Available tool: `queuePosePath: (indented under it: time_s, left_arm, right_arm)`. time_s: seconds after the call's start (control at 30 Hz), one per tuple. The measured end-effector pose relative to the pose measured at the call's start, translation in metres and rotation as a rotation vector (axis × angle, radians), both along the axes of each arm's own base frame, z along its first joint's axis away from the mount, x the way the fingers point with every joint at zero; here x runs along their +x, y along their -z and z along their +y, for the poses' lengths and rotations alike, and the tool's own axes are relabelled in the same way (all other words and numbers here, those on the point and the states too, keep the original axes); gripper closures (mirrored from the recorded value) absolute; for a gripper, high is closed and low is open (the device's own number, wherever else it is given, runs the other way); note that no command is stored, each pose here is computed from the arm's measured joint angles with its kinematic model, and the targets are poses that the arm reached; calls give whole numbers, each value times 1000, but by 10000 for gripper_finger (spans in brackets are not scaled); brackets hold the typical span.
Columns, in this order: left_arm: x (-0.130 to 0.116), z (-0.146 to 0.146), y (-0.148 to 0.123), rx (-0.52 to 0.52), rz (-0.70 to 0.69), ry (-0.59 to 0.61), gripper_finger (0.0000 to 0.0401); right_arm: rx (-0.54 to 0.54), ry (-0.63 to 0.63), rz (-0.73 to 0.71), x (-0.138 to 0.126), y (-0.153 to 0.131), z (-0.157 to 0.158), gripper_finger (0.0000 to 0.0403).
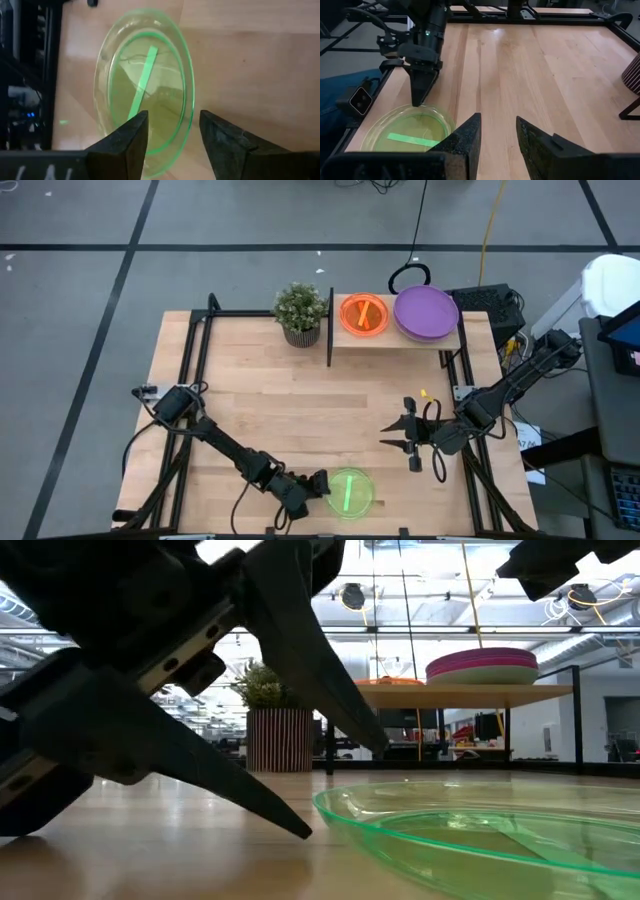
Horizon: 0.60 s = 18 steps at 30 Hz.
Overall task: Place and stack plates onto a shelf
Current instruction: Stack the light green plate on top of the light orange plate on the shelf
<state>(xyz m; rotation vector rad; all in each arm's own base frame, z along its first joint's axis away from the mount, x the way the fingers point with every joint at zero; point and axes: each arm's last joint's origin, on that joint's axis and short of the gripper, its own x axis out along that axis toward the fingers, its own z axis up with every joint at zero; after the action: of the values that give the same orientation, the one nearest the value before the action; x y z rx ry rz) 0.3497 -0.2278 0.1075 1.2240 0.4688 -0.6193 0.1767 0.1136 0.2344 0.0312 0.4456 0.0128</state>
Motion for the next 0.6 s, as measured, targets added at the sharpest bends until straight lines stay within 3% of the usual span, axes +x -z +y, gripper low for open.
queuePosePath:
  time_s: [0.13, 0.37, 0.6]
  left_arm:
    - [1, 0, 1, 16, -6, 35, 239]
    - [5, 7, 4, -15, 28, 59, 320]
    - [6, 13, 6, -15, 60, 75, 331]
  right_arm:
    - [-1, 0, 1, 0, 0, 0, 298]
    - [-6, -3, 0, 0, 0, 0, 298]
    - [-3, -2, -1, 0, 0, 0, 298]
